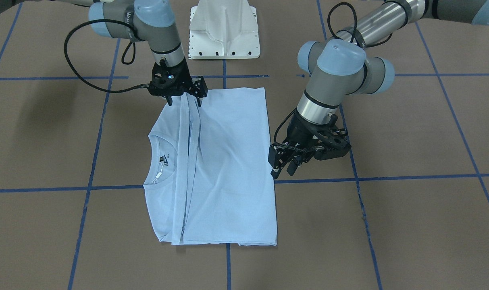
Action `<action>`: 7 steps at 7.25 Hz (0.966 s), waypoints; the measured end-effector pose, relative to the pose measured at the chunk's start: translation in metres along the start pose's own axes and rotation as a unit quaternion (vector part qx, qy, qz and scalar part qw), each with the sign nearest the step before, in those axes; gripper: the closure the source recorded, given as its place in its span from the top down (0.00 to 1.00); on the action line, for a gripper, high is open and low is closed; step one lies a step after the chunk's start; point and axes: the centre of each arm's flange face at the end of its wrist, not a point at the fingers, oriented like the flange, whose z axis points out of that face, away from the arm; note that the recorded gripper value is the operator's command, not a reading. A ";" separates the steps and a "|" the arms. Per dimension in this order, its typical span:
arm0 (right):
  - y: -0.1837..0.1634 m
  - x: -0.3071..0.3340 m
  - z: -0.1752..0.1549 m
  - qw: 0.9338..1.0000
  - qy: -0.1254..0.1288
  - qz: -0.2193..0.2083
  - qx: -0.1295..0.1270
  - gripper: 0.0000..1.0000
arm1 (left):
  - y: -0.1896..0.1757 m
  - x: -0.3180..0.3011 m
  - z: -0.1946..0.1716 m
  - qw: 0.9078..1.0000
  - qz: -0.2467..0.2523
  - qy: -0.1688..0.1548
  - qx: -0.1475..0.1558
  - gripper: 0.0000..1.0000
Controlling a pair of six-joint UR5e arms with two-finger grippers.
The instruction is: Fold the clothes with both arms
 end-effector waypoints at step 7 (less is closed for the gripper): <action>0.026 0.001 0.040 0.985 0.063 -0.154 -0.041 1.00 | 0.004 0.006 -0.007 1.000 0.002 0.008 -0.002 0.57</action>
